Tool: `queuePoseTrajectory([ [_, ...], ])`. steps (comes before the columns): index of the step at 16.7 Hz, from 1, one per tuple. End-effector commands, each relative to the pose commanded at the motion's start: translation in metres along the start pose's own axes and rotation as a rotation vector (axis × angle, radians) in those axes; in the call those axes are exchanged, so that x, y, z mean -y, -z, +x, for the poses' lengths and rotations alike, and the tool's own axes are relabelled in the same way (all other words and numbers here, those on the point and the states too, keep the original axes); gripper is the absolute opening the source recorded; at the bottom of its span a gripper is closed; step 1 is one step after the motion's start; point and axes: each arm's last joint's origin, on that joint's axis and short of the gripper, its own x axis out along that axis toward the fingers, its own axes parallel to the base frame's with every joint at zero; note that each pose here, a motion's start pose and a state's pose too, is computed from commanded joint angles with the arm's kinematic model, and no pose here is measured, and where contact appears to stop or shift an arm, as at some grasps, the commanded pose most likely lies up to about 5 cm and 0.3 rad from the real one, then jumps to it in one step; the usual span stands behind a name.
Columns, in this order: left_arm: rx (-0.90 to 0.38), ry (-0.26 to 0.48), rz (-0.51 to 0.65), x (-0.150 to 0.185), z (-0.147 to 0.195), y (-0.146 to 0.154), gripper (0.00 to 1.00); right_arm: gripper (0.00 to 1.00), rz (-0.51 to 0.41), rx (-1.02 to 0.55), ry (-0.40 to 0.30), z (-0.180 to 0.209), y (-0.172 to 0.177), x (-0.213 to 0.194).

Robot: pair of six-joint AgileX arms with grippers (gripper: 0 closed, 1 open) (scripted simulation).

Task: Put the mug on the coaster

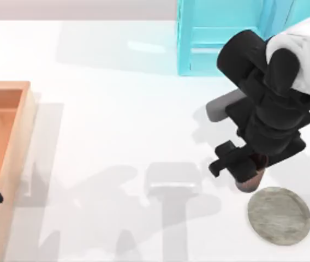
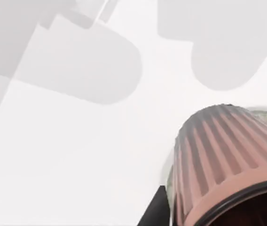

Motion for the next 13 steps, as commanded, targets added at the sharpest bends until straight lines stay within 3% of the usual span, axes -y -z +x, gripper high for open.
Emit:
queuePoseTrajectory([
  [3, 0.000, 0.000, 0.000, 0.000, 0.000, 0.000, 1.00, 0.00, 0.288, 0.021, -0.001, -0.008, 0.034, 0.021],
  [6, 0.000, 0.000, 0.000, 0.000, 0.000, 0.000, 1.00, 0.00, 0.466, 0.052, -0.008, -0.013, 0.060, 0.033],
  [8, 0.000, 0.000, 0.000, 0.000, 0.000, 0.000, 1.00, 0.00, 0.515, 0.065, -0.011, -0.014, 0.067, 0.037],
  [13, 0.000, 0.000, 0.000, 0.000, 0.000, 0.000, 1.00, 0.00, 0.513, 0.059, -0.011, -0.012, 0.067, 0.036],
])
